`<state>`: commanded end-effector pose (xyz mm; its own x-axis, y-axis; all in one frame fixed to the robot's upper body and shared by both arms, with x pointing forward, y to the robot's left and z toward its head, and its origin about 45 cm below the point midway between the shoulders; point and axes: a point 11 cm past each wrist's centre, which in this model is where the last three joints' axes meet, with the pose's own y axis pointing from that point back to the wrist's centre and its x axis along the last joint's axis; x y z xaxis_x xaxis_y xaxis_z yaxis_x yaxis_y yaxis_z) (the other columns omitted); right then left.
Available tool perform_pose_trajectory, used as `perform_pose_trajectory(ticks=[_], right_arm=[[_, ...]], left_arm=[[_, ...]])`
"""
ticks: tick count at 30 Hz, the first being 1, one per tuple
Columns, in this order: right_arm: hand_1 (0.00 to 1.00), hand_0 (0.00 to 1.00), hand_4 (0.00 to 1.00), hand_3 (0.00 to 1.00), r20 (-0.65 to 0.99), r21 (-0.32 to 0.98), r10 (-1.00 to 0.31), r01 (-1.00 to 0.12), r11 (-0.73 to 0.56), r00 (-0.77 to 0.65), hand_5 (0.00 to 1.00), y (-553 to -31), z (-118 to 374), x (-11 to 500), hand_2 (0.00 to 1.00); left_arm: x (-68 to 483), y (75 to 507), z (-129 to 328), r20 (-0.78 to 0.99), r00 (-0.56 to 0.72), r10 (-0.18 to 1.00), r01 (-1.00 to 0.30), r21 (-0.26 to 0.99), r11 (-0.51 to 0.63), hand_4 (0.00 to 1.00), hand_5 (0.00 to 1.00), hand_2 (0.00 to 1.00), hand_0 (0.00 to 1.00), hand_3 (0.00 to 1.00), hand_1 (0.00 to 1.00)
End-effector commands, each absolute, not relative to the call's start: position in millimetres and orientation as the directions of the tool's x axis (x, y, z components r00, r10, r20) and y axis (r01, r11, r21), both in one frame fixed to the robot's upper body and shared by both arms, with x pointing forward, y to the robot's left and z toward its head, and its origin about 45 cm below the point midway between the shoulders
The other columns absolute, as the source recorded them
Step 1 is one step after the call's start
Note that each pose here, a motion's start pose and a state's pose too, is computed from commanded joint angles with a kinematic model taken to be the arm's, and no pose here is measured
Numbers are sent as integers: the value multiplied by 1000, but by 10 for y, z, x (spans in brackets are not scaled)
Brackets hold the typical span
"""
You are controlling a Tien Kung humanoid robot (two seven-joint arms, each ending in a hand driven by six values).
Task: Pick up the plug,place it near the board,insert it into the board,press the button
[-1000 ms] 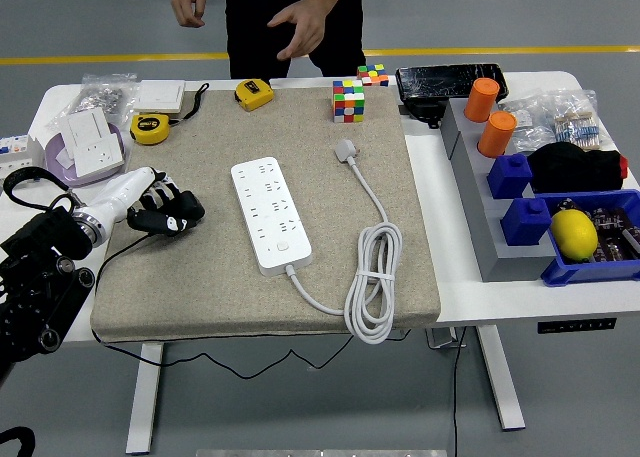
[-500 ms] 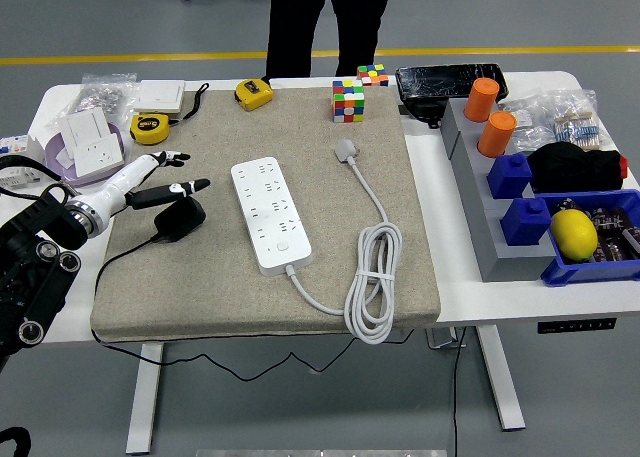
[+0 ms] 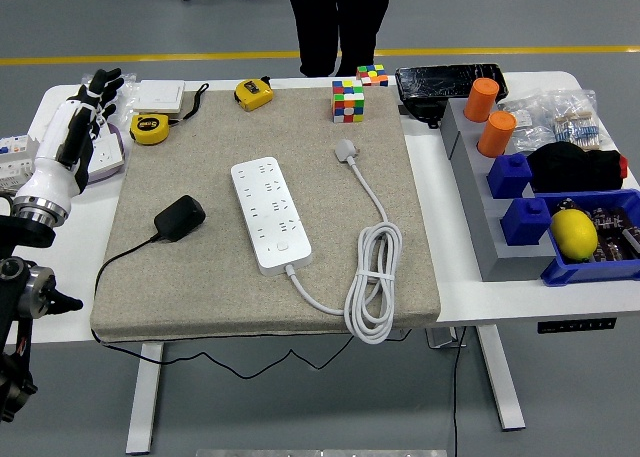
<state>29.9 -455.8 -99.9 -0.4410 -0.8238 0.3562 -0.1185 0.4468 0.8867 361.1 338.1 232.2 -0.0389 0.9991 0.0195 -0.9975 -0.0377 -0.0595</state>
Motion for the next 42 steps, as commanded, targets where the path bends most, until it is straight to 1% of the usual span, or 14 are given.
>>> perform_pose_trajectory(ticks=[2, 4, 6, 12, 42], right_arm=[[933, 974, 998, 840, 354, 888, -826, -119, 444, -439, 954, -4541, -1006, 297, 862], [933, 974, 998, 840, 353, 889, -828, -119, 441, -436, 954, -4525, -1013, 293, 862], [933, 973, 998, 840, 350, 891, -830, -119, 439, -435, 953, -4506, -1021, 290, 862], [933, 973, 998, 840, 348, 893, -833, -120, 434, -430, 954, -4477, -1032, 292, 861], [931, 966, 998, 840, 351, 890, -834, -126, 439, -426, 952, -4496, -1019, 341, 858]], left_arm=[[3483, 3452, 2259, -63, -72, 995, -996, -52, -76, 998, 998, 843, 839, 829, 886], [3389, 3507, 2191, -97, -100, 990, -994, -38, -105, 998, 998, 843, 839, 829, 886], [3289, 3556, 2104, -108, -123, 986, -992, -17, -126, 998, 998, 827, 831, 816, 867], [3133, 3623, 2007, -82, -150, 985, -989, 12, -149, 998, 998, 824, 828, 811, 860], [3153, 3586, 2078, -29, -151, 988, -988, -18, -151, 998, 994, 799, 801, 795, 833]])
